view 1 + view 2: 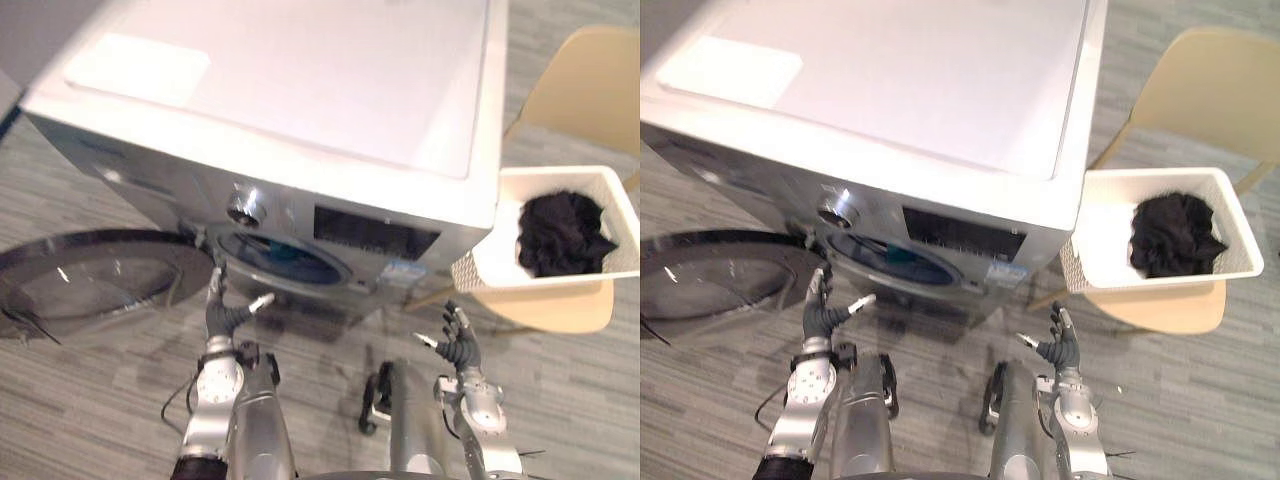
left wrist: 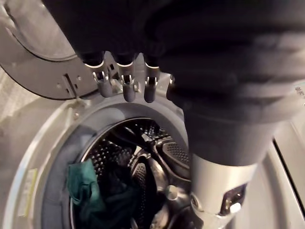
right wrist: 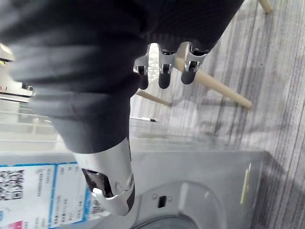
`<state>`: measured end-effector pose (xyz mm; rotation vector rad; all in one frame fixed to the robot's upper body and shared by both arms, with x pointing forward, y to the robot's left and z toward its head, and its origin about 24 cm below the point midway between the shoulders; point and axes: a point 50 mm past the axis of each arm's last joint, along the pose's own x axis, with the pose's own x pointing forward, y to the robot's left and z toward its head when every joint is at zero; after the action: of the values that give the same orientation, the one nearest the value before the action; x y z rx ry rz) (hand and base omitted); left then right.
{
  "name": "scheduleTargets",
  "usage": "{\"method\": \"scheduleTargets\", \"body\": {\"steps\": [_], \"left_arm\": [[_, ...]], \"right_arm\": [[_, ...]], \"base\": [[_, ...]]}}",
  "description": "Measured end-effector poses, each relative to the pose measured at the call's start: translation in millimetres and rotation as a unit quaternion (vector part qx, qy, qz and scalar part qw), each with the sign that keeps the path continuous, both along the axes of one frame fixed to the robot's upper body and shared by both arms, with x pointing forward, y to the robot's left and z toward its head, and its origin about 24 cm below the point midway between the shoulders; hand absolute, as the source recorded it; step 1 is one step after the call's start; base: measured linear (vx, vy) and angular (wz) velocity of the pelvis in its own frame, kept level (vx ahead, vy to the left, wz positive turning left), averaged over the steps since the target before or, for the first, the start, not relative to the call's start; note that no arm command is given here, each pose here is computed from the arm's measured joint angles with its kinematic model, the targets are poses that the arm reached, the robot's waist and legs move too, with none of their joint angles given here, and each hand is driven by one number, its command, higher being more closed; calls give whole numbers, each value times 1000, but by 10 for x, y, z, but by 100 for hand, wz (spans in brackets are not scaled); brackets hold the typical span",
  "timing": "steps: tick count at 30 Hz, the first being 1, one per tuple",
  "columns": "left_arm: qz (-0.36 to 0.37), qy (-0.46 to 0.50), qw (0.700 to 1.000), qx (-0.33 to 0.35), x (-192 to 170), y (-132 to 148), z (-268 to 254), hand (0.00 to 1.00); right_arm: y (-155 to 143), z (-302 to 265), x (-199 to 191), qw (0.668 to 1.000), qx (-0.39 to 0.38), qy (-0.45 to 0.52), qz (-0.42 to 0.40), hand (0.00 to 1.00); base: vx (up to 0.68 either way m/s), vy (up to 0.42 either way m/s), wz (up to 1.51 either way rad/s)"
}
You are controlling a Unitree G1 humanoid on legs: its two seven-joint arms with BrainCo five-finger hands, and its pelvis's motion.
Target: Pick up the laundry basket with both hands and put the clothes into the washing machine.
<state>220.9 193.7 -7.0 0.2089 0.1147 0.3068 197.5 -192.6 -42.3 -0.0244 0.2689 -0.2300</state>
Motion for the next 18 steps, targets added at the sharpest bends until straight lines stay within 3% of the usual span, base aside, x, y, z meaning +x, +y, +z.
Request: {"method": "scheduleTargets", "body": {"steps": [4, 8, 13, 18], "left_arm": [[-10, 127, 992, -24, -287, 33, -537, 0], [-15, 278, 960, -41, -698, 57, -1088, 0], [-16, 344, 938, -33, -935, 103, -1272, 0], [-28, 353, 935, -27, -930, 63, -1299, 0]], "right_arm": [[1, -208, -94, 999, 5, 50, -2, 0], [-44, -592, -325, 988, 6, 157, -7, 0], [-93, -798, -533, 975, 6, 222, -13, 0], [-87, -840, -554, 972, 10, 235, -9, 0]], "base": [[168, 50, -9], [156, 75, -21], [116, 62, -12], [28, 47, -28]]}}
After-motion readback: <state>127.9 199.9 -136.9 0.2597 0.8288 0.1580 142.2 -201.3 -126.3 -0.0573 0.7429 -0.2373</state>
